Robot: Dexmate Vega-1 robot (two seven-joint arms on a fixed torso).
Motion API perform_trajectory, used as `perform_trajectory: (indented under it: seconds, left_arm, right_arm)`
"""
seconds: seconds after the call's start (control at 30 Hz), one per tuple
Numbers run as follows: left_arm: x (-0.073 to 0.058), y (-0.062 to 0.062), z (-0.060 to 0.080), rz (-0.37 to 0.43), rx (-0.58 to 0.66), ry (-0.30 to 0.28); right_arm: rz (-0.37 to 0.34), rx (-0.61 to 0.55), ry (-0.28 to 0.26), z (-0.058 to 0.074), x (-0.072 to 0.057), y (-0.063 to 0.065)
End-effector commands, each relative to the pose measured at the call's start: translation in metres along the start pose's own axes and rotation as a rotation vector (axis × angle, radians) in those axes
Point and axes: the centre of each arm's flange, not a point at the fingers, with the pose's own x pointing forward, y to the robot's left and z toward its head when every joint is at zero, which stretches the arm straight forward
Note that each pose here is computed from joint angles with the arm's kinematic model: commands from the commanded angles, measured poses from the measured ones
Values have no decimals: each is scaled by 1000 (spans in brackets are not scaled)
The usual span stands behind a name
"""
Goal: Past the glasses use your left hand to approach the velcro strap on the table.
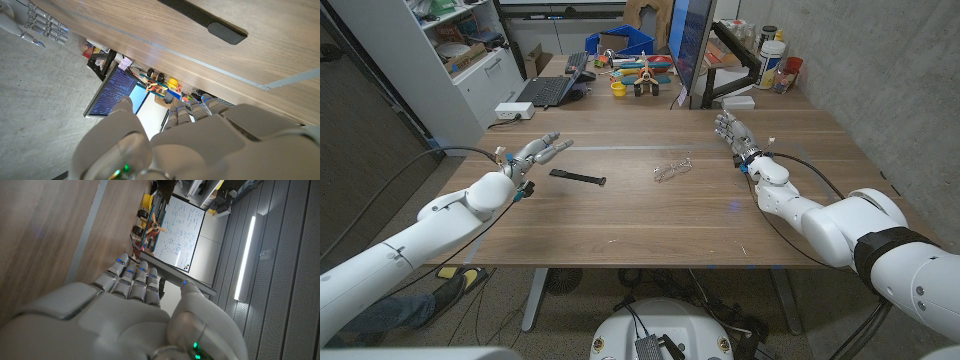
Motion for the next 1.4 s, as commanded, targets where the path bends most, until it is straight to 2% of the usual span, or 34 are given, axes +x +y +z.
perform_trajectory:
  seconds: [0.03,0.83,1.4]
  left_arm:
    - [1,1,2,-6,29,5]
    - [6,-10,8,-19,178,30]
    - [3,-13,14,-7,235,38]
  right_arm:
    - [5,-11,-32,7,0,-2]
    - [-6,-4,-15,4,-1,-5]
    - [-11,0,8,-1,-1,-7]
